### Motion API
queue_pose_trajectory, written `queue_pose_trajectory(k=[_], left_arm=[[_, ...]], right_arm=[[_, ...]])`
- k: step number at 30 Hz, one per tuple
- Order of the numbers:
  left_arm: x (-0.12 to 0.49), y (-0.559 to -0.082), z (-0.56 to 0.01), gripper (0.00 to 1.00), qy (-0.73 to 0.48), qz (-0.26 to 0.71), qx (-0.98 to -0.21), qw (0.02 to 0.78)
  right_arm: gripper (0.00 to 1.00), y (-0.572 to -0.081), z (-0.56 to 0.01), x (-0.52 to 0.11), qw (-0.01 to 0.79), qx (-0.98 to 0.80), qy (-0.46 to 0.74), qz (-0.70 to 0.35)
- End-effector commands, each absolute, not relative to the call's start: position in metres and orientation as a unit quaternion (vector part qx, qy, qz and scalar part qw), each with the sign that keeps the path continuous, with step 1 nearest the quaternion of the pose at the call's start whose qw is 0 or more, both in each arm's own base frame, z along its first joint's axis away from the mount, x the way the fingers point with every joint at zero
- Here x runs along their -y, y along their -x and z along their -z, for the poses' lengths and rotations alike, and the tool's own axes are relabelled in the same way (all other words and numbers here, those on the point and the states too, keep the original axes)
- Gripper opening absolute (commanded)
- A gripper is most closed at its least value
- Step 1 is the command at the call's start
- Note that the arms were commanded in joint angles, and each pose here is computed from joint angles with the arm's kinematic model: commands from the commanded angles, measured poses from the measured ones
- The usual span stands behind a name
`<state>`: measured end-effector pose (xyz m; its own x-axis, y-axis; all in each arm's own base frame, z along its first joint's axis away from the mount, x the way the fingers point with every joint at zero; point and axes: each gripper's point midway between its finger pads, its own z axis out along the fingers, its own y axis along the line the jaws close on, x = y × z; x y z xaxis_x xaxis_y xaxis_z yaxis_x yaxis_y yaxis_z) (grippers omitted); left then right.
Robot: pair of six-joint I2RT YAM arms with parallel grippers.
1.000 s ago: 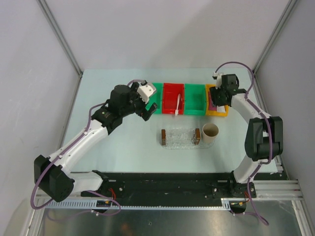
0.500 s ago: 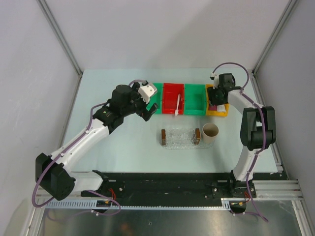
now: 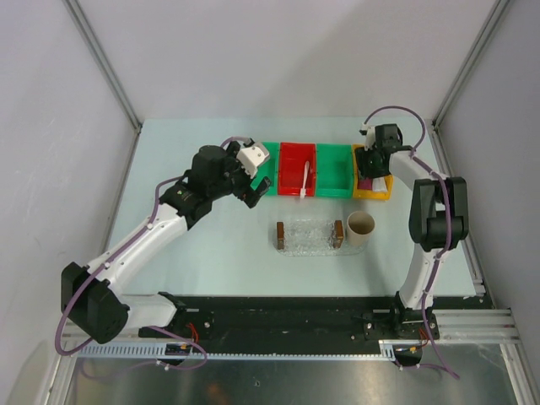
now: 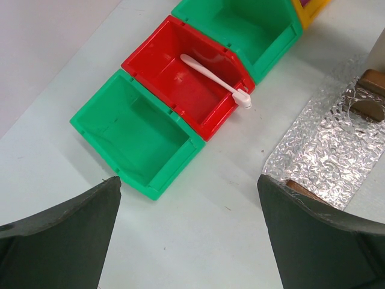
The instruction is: Prepare toiletry sets of a toothbrush and toothpaste on the tray
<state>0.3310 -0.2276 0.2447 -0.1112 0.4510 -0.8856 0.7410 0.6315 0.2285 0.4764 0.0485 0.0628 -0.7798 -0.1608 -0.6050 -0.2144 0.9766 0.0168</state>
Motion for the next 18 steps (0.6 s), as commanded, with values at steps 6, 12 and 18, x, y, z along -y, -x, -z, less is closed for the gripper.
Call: queue_pose_trajectory(k=[6,12,18], left_arm=[[0.226,-0.333,-0.245,1.0,-0.42,0.131,-0.721,0.535],[0.225,-0.333,-0.244,1.0,-0.422,0.129,-0.722,0.534],[0.225,-0.333,-0.243,1.0,-0.422,0.126,-0.722,0.533]], right_arm=[[0.49,-0.471,-0.036,-0.053,0.272,-0.954,0.118,-0.041],[0.5,-0.471,-0.03,-0.051,0.26,-0.957,0.124,-0.022],[0.44,-0.466,-0.024,-0.052,0.247,-0.961,0.125,-0.016]])
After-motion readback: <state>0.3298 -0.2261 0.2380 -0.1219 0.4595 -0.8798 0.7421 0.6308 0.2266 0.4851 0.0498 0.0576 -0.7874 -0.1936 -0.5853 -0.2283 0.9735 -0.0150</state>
